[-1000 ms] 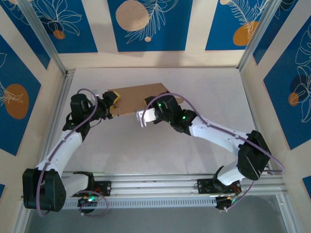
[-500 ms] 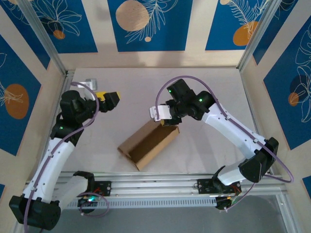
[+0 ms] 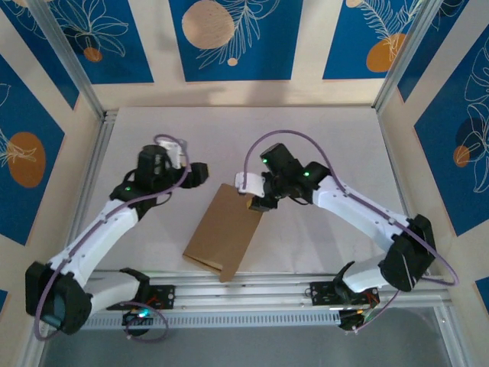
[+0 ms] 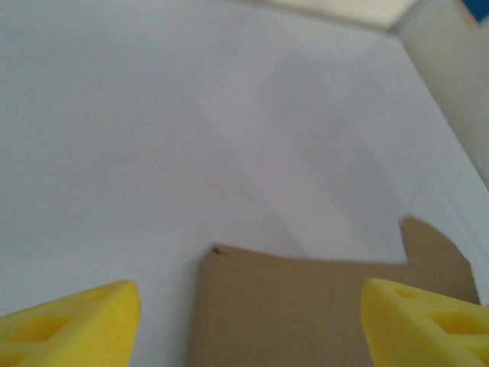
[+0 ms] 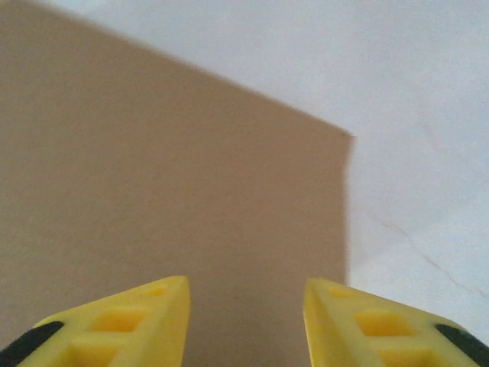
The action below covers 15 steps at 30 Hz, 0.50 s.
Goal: Fold the paper box
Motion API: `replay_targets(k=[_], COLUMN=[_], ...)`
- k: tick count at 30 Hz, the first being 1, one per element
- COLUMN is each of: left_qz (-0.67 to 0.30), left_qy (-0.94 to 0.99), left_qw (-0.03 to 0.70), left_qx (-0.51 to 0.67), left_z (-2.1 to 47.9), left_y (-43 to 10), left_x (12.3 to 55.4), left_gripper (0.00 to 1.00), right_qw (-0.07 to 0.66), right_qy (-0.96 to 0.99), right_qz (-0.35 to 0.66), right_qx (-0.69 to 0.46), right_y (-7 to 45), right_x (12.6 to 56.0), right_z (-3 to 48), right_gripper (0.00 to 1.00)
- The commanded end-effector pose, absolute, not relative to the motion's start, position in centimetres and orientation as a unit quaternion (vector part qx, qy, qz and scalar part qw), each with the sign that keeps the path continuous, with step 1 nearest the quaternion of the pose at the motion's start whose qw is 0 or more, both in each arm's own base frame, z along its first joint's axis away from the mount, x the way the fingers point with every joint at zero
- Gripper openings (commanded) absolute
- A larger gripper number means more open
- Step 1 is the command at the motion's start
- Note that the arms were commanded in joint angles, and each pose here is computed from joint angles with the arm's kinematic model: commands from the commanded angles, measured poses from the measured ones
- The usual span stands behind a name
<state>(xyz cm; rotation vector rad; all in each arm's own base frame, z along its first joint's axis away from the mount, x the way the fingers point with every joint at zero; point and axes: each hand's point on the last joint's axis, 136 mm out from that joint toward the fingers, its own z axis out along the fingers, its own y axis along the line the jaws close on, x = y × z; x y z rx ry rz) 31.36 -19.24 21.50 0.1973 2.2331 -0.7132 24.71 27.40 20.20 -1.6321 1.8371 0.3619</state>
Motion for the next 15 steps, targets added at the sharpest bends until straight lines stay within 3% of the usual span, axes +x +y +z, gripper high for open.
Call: replay_targets(k=[1,5,9,15], left_qz=[-0.286,-0.273,-0.206,-0.131], left_qy=[0.904,0.908,0.924,0.932], left_qw=[0.301,0.273,0.245,0.253], left_qx=[0.105,0.164,0.209,0.224], left_z=[18.0,15.5,11.2,7.2], left_y=[-21.6,-24.9,-26.8,-27.7], left_x=[28.2,25.0,24.2,26.6], left_gripper=[0.66,0.55,0.54,0.53], right_qw=[0.426,0.454,0.463,0.41], right_qy=[0.763,0.804,0.821,0.882], right_qz=[0.183,0.187,0.248,0.213], right_qx=[-0.45,-0.334,-0.224,-0.096], right_y=[26.6,23.1,20.8,17.2], right_x=[27.6,28.6,29.0,30.3], right_z=[26.9,28.6,29.0,25.5], right_gripper=[0.37,0.24,0.08,0.09])
